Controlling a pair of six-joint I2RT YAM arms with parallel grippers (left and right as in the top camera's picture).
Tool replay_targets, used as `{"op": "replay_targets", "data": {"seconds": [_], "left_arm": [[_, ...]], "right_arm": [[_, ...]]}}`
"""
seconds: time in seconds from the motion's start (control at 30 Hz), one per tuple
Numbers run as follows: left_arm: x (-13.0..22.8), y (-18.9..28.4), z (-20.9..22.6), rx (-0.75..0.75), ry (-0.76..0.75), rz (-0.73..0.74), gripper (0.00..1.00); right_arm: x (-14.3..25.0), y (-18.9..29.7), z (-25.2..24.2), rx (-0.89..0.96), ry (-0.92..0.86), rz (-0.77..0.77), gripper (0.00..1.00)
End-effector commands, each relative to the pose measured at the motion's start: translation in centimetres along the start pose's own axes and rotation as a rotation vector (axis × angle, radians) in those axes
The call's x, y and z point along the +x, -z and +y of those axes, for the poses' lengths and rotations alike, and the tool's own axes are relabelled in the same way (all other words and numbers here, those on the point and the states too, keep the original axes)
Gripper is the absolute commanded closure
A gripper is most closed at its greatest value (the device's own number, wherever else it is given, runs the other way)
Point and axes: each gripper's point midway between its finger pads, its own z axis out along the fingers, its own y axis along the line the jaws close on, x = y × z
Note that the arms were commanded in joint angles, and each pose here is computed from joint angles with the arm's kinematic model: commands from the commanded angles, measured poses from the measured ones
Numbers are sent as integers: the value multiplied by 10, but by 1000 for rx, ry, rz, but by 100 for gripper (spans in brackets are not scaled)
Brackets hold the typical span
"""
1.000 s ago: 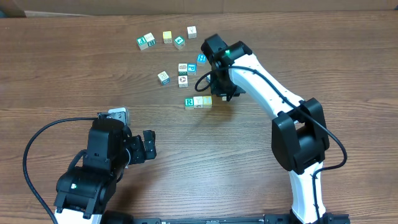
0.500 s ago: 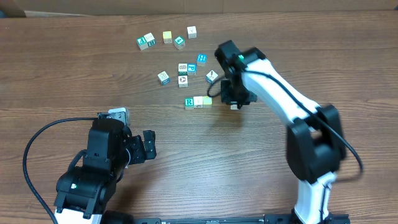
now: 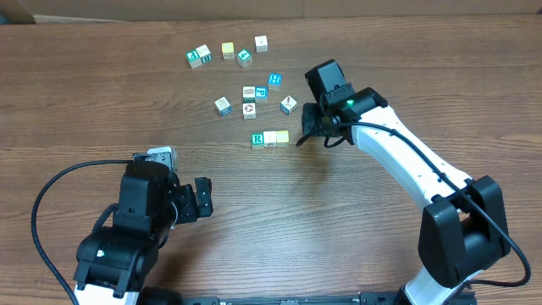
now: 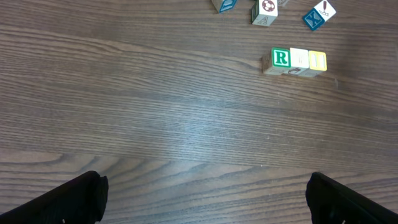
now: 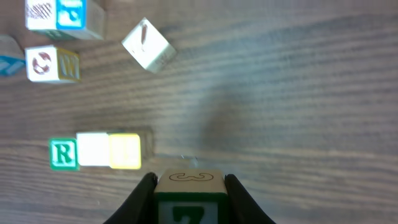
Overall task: Form a horizontal line
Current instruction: 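Lower the green 7 block beside the I block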
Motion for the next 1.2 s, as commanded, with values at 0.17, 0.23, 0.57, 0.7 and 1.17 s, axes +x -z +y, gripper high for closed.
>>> {"op": "replay_targets", "data": {"seconds": [0.17, 0.23, 0.57, 0.7, 1.17], "left_arm": [[1, 0, 1, 3, 14, 3, 0], [1, 0, 1, 3, 14, 3, 0], [1, 0, 1, 3, 14, 3, 0], [1, 0, 0, 3, 14, 2, 0], [1, 0, 1, 3, 14, 3, 0]], "right_arm": [[0, -31, 5, -4, 3, 6, 96], [4, -40, 5, 1, 19, 21, 96], [20, -63, 10, -20, 157, 88, 96], [20, -65, 10, -22, 157, 86, 96], [22, -74, 17, -35, 150, 87, 96]]}}
